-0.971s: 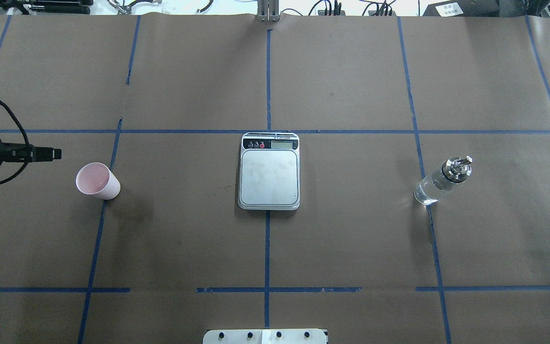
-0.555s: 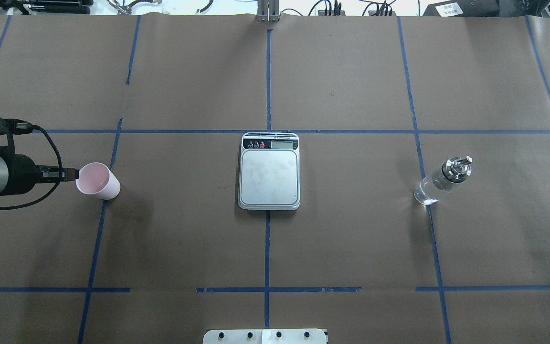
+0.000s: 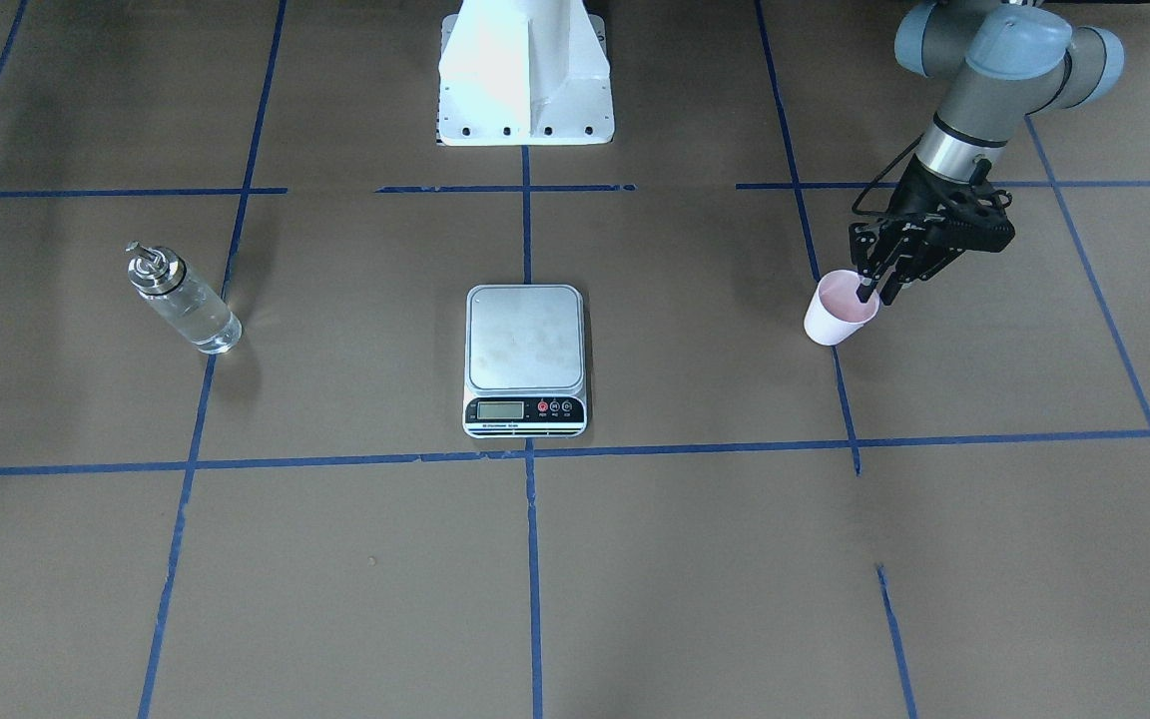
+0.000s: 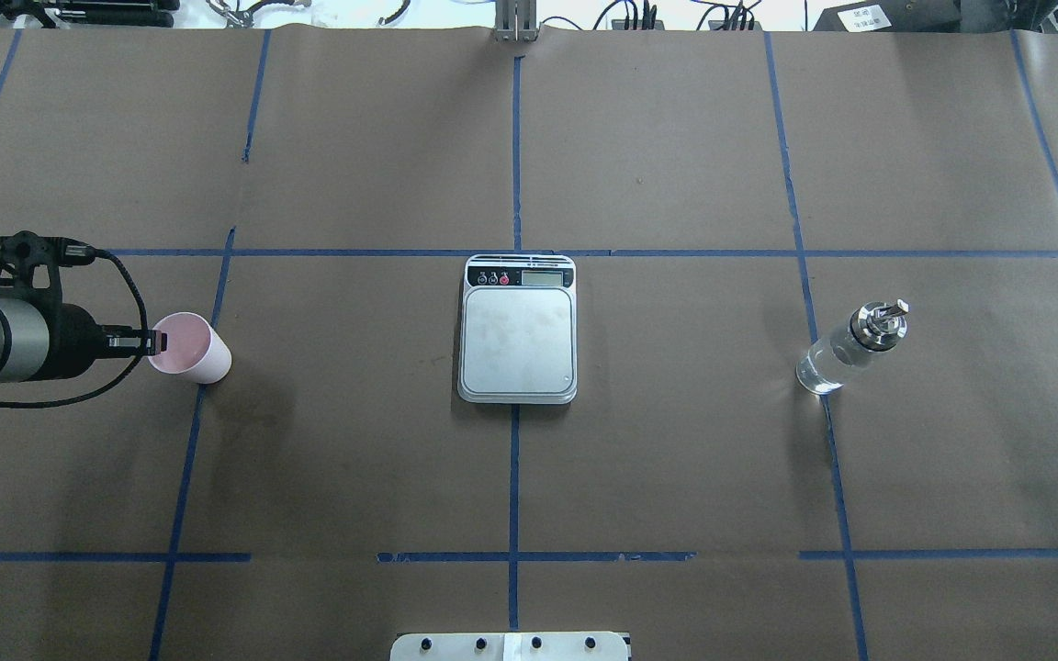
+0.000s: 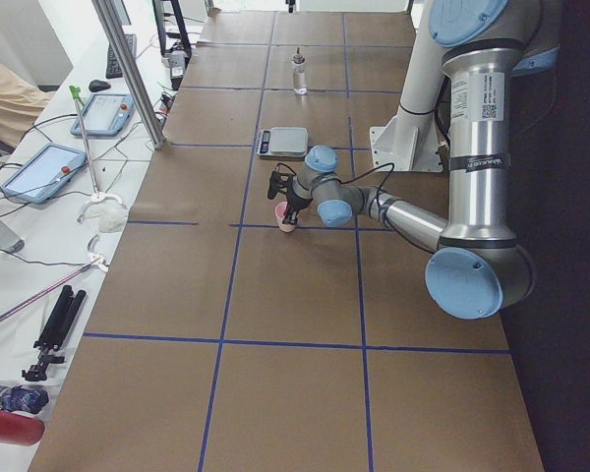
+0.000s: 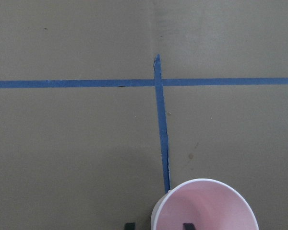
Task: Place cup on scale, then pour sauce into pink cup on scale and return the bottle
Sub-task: 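Reach the left gripper to the pink cup and grasp it, then carry the pink cup with the left gripper onto the scale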
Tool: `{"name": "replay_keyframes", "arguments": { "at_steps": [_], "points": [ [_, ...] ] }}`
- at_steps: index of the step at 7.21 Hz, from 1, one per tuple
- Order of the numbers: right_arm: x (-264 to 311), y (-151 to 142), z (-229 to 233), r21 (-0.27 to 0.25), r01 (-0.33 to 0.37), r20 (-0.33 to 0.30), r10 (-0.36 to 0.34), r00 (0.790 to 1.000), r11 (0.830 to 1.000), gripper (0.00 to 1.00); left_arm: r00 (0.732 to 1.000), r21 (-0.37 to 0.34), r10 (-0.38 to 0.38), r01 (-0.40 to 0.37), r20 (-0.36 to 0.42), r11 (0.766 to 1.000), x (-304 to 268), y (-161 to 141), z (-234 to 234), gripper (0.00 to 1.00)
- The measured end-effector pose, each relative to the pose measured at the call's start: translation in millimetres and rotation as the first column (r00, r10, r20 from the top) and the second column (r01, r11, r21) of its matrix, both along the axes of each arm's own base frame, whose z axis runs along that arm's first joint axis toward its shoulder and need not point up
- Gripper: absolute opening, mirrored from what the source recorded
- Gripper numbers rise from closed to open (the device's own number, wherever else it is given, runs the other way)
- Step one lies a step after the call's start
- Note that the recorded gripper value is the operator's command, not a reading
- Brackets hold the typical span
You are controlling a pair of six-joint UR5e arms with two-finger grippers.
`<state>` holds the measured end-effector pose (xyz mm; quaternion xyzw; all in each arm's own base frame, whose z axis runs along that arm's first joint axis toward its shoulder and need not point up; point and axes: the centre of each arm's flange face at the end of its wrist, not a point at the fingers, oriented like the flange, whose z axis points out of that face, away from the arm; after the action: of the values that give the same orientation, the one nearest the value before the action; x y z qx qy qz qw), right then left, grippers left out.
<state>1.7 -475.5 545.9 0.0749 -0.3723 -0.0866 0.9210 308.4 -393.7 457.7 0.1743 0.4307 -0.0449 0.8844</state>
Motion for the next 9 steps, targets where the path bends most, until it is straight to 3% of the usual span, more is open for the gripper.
{"name": "replay_keyframes", "arguments": {
  "at_steps": [1,5,9],
  "points": [
    [0.0,0.0,0.0,0.0,0.0,0.0,0.0,1.0,1.0,1.0,1.0,-0.001,-0.002,0.002,0.004,1.0,0.6,-0.4,1.7,0.0],
    [0.0,-0.5,-0.6,0.002,0.001,0.0,-0.001,1.0,1.0,1.0,1.0,0.013,0.004,-0.004,-0.003,1.0,4.1,-3.1,-17.9,0.0],
    [0.6,0.2,0.0,0.0,-0.001,0.0,0.001,1.0,1.0,1.0,0.999,0.025,-0.042,0.041,0.018,0.999,66.3,-48.0,-205.9,0.0]
  ]
}}
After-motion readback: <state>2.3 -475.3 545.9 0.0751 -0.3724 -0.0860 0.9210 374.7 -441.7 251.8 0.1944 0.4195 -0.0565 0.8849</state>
